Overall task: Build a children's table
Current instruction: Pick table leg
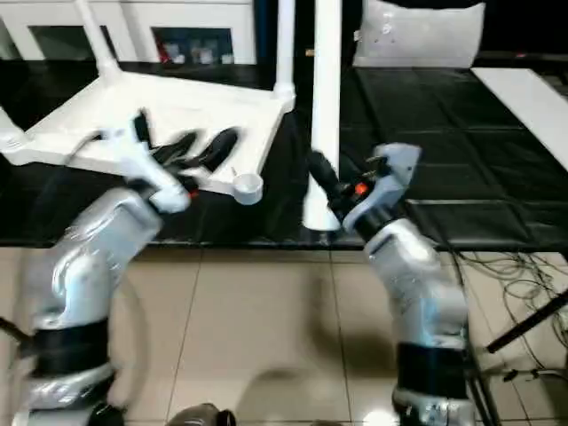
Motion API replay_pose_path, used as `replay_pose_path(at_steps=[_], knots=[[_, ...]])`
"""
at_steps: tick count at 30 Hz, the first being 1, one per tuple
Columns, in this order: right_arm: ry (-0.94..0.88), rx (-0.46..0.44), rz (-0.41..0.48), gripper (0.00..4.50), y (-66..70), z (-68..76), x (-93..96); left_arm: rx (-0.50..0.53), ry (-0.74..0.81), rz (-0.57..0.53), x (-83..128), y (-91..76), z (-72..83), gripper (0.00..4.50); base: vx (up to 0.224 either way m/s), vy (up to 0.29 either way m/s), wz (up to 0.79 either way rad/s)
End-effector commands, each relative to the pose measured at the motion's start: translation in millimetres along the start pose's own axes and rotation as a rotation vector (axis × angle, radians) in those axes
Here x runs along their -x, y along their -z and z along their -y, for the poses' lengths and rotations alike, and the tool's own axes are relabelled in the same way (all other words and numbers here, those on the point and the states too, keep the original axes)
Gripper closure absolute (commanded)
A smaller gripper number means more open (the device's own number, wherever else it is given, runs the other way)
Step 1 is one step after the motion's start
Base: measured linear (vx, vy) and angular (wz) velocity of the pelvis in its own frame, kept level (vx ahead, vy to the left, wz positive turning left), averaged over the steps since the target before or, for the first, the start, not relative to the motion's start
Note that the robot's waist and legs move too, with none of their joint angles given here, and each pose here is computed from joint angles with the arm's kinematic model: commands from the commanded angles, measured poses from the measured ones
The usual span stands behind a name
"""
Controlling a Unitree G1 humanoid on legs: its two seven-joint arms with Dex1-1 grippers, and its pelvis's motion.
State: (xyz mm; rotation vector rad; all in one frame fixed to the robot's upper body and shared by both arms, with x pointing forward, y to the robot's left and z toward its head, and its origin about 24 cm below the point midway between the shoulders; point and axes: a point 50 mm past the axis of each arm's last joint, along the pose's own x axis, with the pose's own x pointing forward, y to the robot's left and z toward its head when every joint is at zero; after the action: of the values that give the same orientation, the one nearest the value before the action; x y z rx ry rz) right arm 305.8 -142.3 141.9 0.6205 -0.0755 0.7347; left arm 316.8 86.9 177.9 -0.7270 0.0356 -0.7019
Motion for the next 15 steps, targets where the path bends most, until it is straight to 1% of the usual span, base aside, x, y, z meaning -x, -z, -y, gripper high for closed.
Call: replay_pose_path(at_steps=[1, 5, 7, 8, 11, 14, 15], knots=[[-0.115, -0.052, -0.012, 2.64, -1.9, -8.4, -2.4, 0.117, 0.082, -0.017, -8, 1.5, 11.5, 0.0, 0.0, 0.0, 0.0], [-0.198, -0.052, -0.072, 2.64, 2.0, -14.8, -2.3, 0.201, 0.199, -0.012, -18, -1.0, 27.1, 0.0, 0.0, 0.0, 0.0], [-0.217, -0.063, -0.082, 2.64, 2.4, -16.7, -2.0, 0.212, 0.219, -0.021, -20, -1.6, 29.9, 0.0, 0.0, 0.0, 0.0], [-0.219, -0.064, -0.082, 2.64, 2.5, -16.8, -2.0, 0.213, 0.22, -0.021, -20, -1.7, 30.2, 0.0, 0.0, 0.0, 0.0], [-0.26, -0.055, -0.133, 2.64, 7.3, -22.5, -1.3, 0.2, 0.226, -0.058, -22, 0.0, 33.0, 0.0, 0.0, 0.0, 0.0], [-0.261, -0.034, -0.158, 2.64, 9.9, -23.3, -1.5, 0.197, 0.235, -0.056, -22, -1.0, 34.2, 0.0, 0.0, 0.0, 0.0], [-0.254, -0.008, -0.178, 2.64, 12.1, -22.8, -1.9, 0.159, 0.228, -0.048, -21, -3.0, 34.0, 0.0, 0.0, 0.0, 0.0]])
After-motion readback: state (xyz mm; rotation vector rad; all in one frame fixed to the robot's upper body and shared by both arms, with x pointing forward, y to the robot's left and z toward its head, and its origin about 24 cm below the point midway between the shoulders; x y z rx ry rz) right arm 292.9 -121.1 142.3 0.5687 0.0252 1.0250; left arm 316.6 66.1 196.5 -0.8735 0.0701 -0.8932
